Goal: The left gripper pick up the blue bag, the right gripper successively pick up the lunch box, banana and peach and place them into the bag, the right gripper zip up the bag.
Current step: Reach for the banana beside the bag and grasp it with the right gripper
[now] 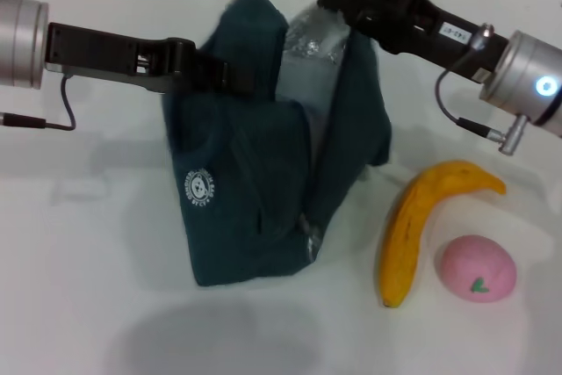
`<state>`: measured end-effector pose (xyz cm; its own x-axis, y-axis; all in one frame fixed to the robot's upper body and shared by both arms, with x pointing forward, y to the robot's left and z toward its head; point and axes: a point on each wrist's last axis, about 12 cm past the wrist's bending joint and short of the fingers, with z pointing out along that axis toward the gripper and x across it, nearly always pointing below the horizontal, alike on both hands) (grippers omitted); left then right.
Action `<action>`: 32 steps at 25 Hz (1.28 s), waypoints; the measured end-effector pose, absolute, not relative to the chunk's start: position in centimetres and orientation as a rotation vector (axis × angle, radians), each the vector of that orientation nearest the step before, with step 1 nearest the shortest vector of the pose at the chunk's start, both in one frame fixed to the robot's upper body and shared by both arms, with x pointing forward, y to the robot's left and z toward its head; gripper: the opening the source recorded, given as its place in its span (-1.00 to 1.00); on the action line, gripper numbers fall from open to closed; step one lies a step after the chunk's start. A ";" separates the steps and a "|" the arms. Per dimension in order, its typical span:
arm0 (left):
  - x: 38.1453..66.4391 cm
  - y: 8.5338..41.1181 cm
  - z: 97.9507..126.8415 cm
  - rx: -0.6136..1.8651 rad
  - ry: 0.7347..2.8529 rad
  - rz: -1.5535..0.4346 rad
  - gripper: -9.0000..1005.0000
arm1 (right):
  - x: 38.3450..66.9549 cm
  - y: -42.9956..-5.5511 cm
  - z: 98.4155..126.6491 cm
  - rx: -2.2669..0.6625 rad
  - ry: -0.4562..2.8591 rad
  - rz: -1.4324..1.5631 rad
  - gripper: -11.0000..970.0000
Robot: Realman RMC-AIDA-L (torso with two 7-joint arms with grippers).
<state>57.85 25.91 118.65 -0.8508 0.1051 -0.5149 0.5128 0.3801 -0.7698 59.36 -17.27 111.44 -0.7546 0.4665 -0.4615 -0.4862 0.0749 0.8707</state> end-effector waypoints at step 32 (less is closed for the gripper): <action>57.4 27.4 118.2 0.506 2.267 -1.434 -0.88 | 61.2 -25.9 122.0 -1.454 1.996 0.639 0.46</action>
